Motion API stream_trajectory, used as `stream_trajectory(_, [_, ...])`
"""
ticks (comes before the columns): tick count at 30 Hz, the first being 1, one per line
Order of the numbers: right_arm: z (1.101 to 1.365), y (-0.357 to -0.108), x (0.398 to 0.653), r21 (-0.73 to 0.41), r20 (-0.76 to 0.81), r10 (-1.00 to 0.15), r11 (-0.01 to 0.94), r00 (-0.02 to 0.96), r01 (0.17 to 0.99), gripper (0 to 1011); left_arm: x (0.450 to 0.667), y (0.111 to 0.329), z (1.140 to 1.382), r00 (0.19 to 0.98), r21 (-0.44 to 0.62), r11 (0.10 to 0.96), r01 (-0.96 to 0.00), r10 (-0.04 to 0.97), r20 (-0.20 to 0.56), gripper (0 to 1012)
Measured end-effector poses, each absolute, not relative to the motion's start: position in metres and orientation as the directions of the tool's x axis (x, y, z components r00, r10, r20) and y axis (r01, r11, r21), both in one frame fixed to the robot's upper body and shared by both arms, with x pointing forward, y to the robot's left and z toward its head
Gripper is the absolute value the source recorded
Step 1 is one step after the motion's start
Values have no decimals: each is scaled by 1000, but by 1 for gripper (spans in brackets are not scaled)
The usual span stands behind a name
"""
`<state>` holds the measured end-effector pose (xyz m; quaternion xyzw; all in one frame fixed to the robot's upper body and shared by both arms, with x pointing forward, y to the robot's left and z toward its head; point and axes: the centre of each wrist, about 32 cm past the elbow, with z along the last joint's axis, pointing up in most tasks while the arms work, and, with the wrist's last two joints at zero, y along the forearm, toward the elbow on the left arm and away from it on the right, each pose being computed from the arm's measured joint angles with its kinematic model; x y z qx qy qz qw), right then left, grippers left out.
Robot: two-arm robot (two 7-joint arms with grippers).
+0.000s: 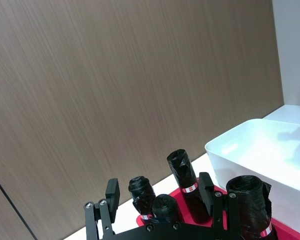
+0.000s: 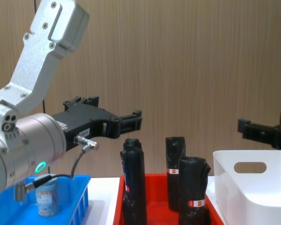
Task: Pick the cotton swabs from the blue box and place them into the white box.
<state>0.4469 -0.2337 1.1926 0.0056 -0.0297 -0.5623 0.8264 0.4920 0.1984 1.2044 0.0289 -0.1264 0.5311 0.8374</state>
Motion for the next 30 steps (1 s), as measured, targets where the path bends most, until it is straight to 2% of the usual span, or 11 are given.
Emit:
stream_trajectory(17, [1203, -229, 464, -68, 0, -880, 475, 476, 878, 1002, 492, 198, 1204, 404, -86, 434, -897, 882, 242, 1004])
stream_trajectory(30, [1205, -223, 490, -174, -61, -840, 540, 539, 823, 1001, 492, 198, 1204, 404, -86, 434, -897, 882, 243, 1004])
